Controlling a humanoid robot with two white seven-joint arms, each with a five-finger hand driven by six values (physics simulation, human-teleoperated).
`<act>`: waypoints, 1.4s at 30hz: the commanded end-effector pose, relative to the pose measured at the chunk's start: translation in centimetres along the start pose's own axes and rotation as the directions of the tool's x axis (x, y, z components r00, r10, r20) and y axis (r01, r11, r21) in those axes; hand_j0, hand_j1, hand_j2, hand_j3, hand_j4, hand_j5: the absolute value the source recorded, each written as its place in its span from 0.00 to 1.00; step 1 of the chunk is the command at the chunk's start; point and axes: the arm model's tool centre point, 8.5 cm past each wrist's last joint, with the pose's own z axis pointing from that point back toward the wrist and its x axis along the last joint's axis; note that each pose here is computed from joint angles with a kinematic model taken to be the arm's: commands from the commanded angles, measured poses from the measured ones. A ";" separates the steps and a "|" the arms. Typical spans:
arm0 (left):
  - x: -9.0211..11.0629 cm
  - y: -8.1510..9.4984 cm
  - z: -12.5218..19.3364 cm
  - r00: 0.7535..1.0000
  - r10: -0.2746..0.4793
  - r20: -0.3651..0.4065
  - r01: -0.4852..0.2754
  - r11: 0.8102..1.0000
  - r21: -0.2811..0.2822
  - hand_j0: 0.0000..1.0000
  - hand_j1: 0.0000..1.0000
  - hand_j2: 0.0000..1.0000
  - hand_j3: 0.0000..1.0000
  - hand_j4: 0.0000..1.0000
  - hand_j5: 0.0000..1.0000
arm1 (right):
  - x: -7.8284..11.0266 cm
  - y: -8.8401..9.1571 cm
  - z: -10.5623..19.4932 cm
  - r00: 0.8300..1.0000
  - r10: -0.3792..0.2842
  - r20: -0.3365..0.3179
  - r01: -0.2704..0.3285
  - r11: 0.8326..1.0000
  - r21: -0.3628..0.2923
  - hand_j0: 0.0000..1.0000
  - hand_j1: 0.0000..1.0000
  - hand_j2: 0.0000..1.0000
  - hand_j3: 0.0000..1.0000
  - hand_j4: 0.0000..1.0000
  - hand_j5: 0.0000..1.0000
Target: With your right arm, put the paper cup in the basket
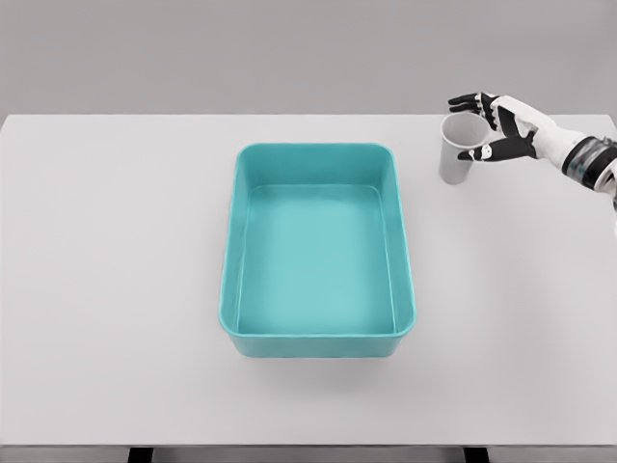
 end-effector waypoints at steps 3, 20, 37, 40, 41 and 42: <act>0.0 0.0 0.0 1.000 0.000 0.000 0.000 1.000 0.000 1.00 1.00 1.00 1.00 1.00 1.00 | 0.1 0.0 0.0 1.000 0.003 0.015 -0.003 1.000 -0.002 0.77 0.77 0.77 0.77 0.77 0.77; 0.0 0.0 0.0 1.000 0.000 0.000 0.000 1.000 0.000 1.00 1.00 1.00 1.00 1.00 1.00 | 5.4 0.5 -0.9 0.981 0.094 0.172 -0.101 0.994 0.030 0.77 0.77 0.77 0.77 0.77 0.77; 0.0 0.0 0.0 1.000 0.000 0.000 0.000 1.000 0.000 1.00 1.00 1.00 1.00 1.00 1.00 | 11.8 0.8 -0.5 0.924 0.181 0.337 -0.203 0.979 0.030 0.77 0.77 0.77 0.77 0.77 0.77; 0.0 0.0 0.0 1.000 0.000 0.000 0.000 1.000 0.000 1.00 1.00 1.00 1.00 1.00 1.00 | 13.1 1.2 -0.4 0.907 0.200 0.371 -0.228 0.973 0.033 0.77 0.77 0.77 0.77 0.77 0.77; 0.0 0.0 0.0 1.000 0.000 0.000 0.000 1.000 0.000 1.00 1.00 1.00 1.00 1.00 1.00 | 13.5 1.3 -0.4 0.902 0.204 0.381 -0.234 0.971 0.035 0.77 0.77 0.77 0.77 0.77 0.77; 0.0 0.0 0.0 1.000 0.000 0.000 0.000 1.000 0.000 1.00 1.00 1.00 1.00 1.00 1.00 | 13.9 1.5 -0.4 0.897 0.208 0.390 -0.241 0.970 0.038 0.77 0.77 0.77 0.77 0.77 0.77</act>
